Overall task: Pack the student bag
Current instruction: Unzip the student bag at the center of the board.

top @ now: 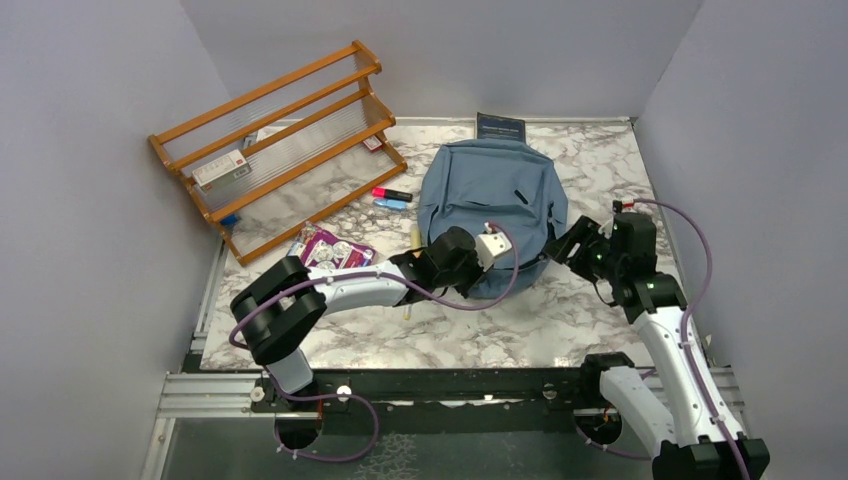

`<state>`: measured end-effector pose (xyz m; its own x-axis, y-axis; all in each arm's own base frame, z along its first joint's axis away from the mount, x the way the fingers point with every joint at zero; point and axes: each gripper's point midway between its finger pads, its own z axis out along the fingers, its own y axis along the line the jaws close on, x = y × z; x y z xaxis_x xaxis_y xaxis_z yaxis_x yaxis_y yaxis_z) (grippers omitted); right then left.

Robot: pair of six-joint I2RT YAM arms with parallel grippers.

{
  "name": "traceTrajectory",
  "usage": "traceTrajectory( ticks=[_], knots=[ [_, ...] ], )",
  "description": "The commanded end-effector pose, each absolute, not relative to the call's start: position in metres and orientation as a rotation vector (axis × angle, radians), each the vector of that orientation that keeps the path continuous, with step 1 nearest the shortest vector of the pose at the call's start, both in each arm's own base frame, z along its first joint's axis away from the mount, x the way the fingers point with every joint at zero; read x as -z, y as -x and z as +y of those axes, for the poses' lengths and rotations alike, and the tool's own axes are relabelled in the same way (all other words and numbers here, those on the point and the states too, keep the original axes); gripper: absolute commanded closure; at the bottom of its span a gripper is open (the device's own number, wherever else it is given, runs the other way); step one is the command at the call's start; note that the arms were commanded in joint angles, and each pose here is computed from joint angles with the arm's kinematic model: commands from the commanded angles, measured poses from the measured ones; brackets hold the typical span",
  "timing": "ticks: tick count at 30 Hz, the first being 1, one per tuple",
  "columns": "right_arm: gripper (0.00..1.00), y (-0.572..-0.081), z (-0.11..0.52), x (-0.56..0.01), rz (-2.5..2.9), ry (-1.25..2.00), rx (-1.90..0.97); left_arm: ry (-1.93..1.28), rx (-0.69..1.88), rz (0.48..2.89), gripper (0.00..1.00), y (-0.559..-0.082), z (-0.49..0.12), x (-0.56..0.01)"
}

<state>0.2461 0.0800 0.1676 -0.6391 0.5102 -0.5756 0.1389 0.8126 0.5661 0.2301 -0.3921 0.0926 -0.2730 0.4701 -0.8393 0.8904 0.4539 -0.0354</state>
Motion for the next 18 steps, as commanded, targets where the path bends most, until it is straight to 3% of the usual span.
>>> traceTrajectory(
  ticks=[1,9,18],
  knots=[
    [0.32,-0.256,0.042,-0.162,2.194,-0.582,-0.358,-1.091,0.680,1.891,1.00,-0.230,-0.392,-0.100],
    [0.25,-0.292,0.057,-0.145,2.240,-0.590,-0.441,-1.073,0.692,1.930,1.00,-0.225,-0.388,-0.091],
    [0.24,-0.323,0.066,-0.149,2.226,-0.570,-0.496,-1.080,0.700,1.948,1.00,-0.221,-0.385,-0.085]
  ],
)
